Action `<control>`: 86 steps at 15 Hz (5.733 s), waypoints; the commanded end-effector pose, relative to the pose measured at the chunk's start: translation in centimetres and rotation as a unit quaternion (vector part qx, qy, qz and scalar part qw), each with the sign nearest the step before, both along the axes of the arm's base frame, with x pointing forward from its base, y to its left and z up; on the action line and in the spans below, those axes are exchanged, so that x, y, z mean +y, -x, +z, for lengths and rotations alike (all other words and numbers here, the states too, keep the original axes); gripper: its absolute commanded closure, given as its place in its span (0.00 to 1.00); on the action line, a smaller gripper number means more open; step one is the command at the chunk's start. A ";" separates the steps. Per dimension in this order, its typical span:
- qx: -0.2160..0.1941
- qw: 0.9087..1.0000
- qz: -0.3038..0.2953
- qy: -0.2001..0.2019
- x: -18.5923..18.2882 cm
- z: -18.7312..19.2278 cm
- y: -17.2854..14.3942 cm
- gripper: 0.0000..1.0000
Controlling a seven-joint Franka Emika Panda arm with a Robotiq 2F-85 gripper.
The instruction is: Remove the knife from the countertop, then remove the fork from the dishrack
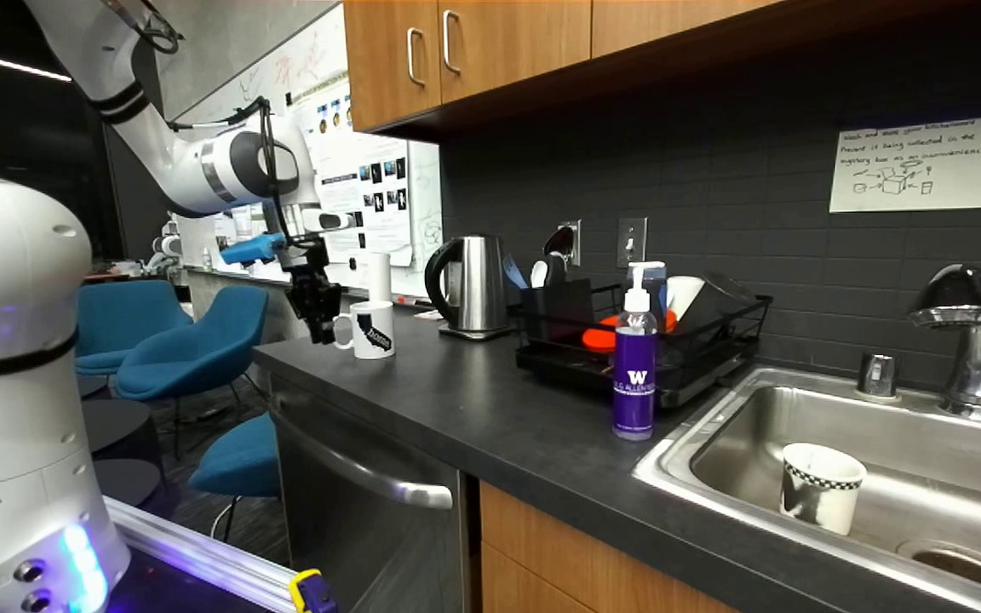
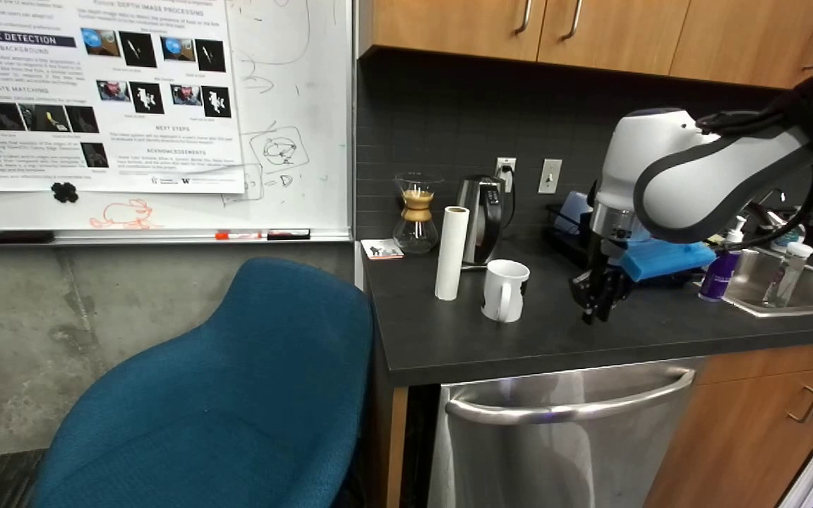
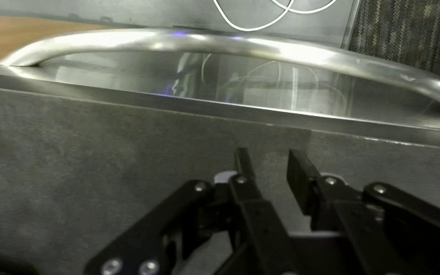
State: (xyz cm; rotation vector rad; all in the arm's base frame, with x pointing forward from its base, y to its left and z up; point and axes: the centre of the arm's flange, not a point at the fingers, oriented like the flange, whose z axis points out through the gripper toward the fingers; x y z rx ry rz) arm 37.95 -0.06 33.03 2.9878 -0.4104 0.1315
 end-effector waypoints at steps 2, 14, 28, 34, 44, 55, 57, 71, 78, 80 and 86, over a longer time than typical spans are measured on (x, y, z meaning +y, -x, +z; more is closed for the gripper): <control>-0.018 0.999 -0.016 0.028 0.3 3.4 -0.5 0.31; -0.060 0.989 -0.045 0.128 -5.1 10.3 -4.5 0.00; -0.097 0.975 -0.144 0.138 -14.8 15.2 -8.4 0.00; -0.111 0.972 -0.158 0.134 -16.8 15.9 -11.0 0.00; -0.094 0.969 -0.192 0.127 -20.8 14.3 -13.7 0.00; -0.062 0.966 -0.221 0.118 -22.7 10.3 -14.1 0.00; -0.059 0.965 -0.229 0.118 -23.0 10.1 -14.1 0.27; -0.075 0.962 -0.234 0.122 -21.1 11.2 -13.9 0.98; -0.113 0.961 -0.217 0.126 -17.8 14.8 -10.8 0.99; -0.127 0.961 -0.208 0.131 -16.7 16.0 -9.8 0.99; -0.163 0.961 -0.170 0.147 -11.8 19.8 -7.9 0.99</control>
